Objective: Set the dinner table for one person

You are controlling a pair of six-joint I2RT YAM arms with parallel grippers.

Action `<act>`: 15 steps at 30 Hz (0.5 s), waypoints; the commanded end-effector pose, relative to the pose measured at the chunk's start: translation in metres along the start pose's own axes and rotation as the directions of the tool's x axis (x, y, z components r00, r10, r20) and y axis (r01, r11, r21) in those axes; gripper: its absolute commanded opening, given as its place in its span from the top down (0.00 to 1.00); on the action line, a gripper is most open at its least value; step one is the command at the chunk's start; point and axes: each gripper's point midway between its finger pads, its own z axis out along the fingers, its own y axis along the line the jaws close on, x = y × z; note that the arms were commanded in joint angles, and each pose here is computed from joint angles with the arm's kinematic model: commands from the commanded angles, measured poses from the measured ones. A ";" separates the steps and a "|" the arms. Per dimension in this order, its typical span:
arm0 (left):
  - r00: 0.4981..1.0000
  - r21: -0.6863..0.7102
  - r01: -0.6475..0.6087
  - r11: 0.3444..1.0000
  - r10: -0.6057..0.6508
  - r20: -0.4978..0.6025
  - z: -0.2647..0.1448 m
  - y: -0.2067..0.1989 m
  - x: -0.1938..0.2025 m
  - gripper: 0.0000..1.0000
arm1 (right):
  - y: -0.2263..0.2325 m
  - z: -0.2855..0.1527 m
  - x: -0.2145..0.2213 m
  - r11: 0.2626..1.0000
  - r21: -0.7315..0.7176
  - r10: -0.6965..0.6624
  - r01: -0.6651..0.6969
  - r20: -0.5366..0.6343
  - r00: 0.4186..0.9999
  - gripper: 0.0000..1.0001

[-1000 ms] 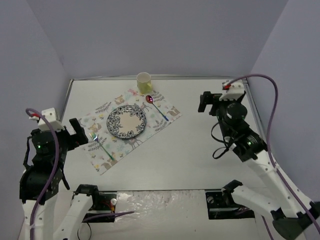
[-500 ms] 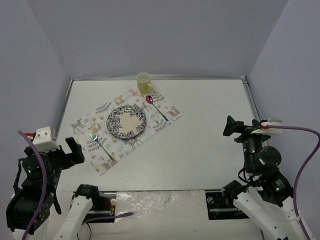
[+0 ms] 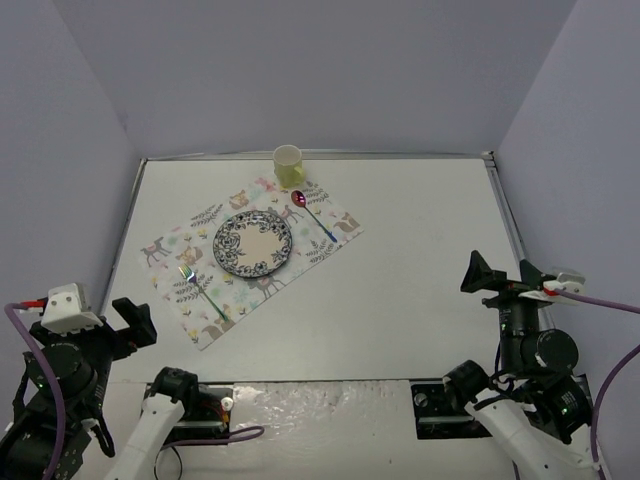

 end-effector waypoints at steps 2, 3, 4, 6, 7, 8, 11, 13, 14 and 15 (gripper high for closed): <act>0.999 -0.014 0.024 1.000 -0.024 0.023 0.001 0.001 -0.009 0.03 | 0.001 0.000 -0.014 1.000 -0.011 0.020 -0.020 0.065 0.998 0.00; 0.999 -0.014 0.024 1.000 -0.023 0.023 0.001 0.001 -0.009 0.03 | 0.001 0.000 -0.013 1.000 -0.010 0.020 -0.020 0.061 0.998 0.00; 0.999 -0.013 0.023 1.000 -0.023 0.022 0.001 0.001 -0.009 0.03 | 0.001 0.001 -0.012 1.000 -0.008 0.021 -0.020 0.057 0.998 0.00; 1.000 -0.013 0.021 1.000 -0.021 0.018 0.002 0.001 -0.008 0.03 | 0.004 0.003 -0.010 1.000 -0.015 0.014 -0.014 0.046 0.999 0.00; 1.000 -0.012 0.019 1.000 -0.019 0.017 0.002 0.000 -0.009 0.03 | 0.005 0.003 -0.009 1.000 -0.019 0.011 -0.011 0.040 0.999 0.00; 1.000 -0.010 0.018 1.000 -0.017 0.015 0.003 -0.001 -0.009 0.03 | 0.006 0.004 -0.008 1.000 -0.024 0.009 -0.008 0.034 0.999 0.00; 1.000 -0.009 0.018 1.000 -0.017 0.015 0.003 -0.001 -0.009 0.03 | 0.009 0.005 -0.008 0.999 -0.036 -0.008 0.009 0.024 1.000 0.00; 1.000 -0.008 0.018 1.000 -0.017 0.014 0.003 -0.001 -0.009 0.03 | 0.010 0.006 -0.005 0.999 -0.036 -0.012 0.013 0.014 1.000 0.00; 1.000 -0.007 0.017 1.000 -0.017 0.014 0.003 -0.001 -0.009 0.03 | 0.011 0.006 -0.005 0.999 -0.038 -0.010 0.010 0.011 1.000 0.00; 1.000 -0.006 0.016 1.000 -0.016 0.014 0.003 -0.001 -0.009 0.03 | 0.011 0.006 -0.006 0.999 -0.040 -0.007 0.007 0.013 1.000 0.00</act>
